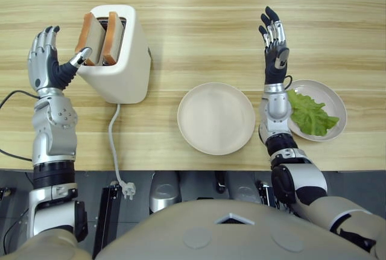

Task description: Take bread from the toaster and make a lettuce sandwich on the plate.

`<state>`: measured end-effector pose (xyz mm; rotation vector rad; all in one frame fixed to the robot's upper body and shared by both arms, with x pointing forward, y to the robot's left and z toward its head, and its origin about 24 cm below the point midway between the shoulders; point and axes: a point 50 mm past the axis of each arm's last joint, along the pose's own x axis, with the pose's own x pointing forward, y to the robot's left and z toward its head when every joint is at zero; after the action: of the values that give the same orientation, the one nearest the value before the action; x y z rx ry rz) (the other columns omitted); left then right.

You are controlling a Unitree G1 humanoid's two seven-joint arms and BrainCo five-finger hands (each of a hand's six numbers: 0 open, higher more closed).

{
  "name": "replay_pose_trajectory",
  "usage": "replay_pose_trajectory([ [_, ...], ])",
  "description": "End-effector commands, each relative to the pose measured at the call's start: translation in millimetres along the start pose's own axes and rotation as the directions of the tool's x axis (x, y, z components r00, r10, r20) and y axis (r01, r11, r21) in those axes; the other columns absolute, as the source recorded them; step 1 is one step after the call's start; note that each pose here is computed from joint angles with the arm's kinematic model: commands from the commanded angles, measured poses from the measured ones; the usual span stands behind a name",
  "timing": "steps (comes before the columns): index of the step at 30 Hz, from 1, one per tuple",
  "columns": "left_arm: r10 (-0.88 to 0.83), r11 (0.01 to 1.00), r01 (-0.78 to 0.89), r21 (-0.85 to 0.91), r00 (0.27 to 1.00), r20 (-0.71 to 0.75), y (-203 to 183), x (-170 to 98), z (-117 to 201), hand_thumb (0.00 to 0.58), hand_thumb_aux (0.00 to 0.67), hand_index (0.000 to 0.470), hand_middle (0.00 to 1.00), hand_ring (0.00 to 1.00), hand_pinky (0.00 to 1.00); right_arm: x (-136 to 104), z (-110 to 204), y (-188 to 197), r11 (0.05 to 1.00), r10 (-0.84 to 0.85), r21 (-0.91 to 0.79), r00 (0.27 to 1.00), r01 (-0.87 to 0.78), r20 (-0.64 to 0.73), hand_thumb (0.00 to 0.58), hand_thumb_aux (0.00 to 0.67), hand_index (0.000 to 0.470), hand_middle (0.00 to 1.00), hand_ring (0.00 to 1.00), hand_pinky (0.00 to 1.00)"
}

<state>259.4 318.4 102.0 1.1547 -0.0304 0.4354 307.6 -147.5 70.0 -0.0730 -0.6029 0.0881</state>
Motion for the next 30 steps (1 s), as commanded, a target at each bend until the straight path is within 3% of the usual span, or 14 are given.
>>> replay_pose_trajectory([
  [1,-0.071,0.997,0.071,-0.011,0.997,-0.005,-17.0,-5.5,-1.1,0.285,0.192,0.132,0.0,0.0,0.0,0.2,-0.9,3.7,1.0,0.017,0.006,1.0,-0.017,-0.005,0.0,0.0,0.0,0.0,0.0,0.0],
  [5,-0.09,0.996,0.09,-0.014,0.996,0.021,-23.6,-6.3,5.0,0.241,0.158,0.108,0.0,0.0,0.0,0.3,-0.8,4.4,1.0,0.02,0.006,1.0,-0.02,-0.004,0.0,0.0,0.0,0.0,0.0,0.0],
  [9,-0.103,0.994,0.104,-0.027,0.993,0.051,-26.8,-6.0,11.0,0.248,0.163,0.112,0.0,0.0,0.0,0.6,-1.0,5.3,1.0,0.026,0.005,1.0,-0.026,-0.005,0.0,0.0,0.0,0.0,0.0,0.0],
  [11,-0.094,0.995,0.096,-0.033,0.993,0.066,-25.1,-4.8,13.4,0.34,0.239,0.164,0.0,0.0,0.0,0.4,-1.2,5.7,1.0,0.029,0.003,1.0,-0.029,-0.007,0.0,0.0,0.0,0.0,0.0,0.0],
  [13,-0.068,0.997,0.071,-0.033,0.994,0.08,-20.7,-3.0,15.4,0.352,0.25,0.171,0.0,0.0,0.0,0.2,-1.4,6.0,1.0,0.03,0.001,1.0,-0.03,-0.008,0.0,0.0,0.0,0.0,0.0,0.0],
  [14,-0.05,0.998,0.053,-0.032,0.995,0.087,-17.5,-2.0,16.3,0.449,0.352,0.242,0.0,0.0,0.0,0.1,-1.6,6.3,0.999,0.032,0.001,0.999,-0.032,-0.009,0.0,0.0,0.0,0.0,0.0,0.0],
  [19,-0.027,0.999,0.03,-0.027,0.995,0.094,-12.2,2.9,16.7,0.485,0.399,0.274,0.0,0.0,0.0,-0.5,-2.3,7.0,0.999,0.039,-0.005,0.999,-0.039,-0.015,0.0,0.0,0.0,0.0,0.0,0.0],
  [22,-0.031,0.999,0.033,-0.029,0.996,0.087,-14.1,2.7,15.2,0.578,0.636,0.437,0.0,0.0,0.0,-0.3,-2.9,8.4,0.999,0.047,-0.007,0.999,-0.047,-0.019,0.0,0.0,0.0,0.0,0.0,0.0],
  [23,-0.032,0.999,0.034,-0.031,0.996,0.088,-14.9,2.8,15.3,0.58,0.67,0.46,0.0,0.0,0.0,-0.3,-3.1,8.5,0.999,0.048,-0.008,0.999,-0.048,-0.02,0.0,0.0,0.0,0.0,0.0,0.0],
  [30,-0.027,0.999,0.031,-0.032,0.993,0.115,-18.5,5.1,21.3,0.579,0.641,0.44,0.0,0.0,0.0,-1.0,-4.6,9.2,0.998,0.059,-0.017,0.998,-0.06,-0.028,0.0,0.0,0.0,0.0,0.0,0.0],
])
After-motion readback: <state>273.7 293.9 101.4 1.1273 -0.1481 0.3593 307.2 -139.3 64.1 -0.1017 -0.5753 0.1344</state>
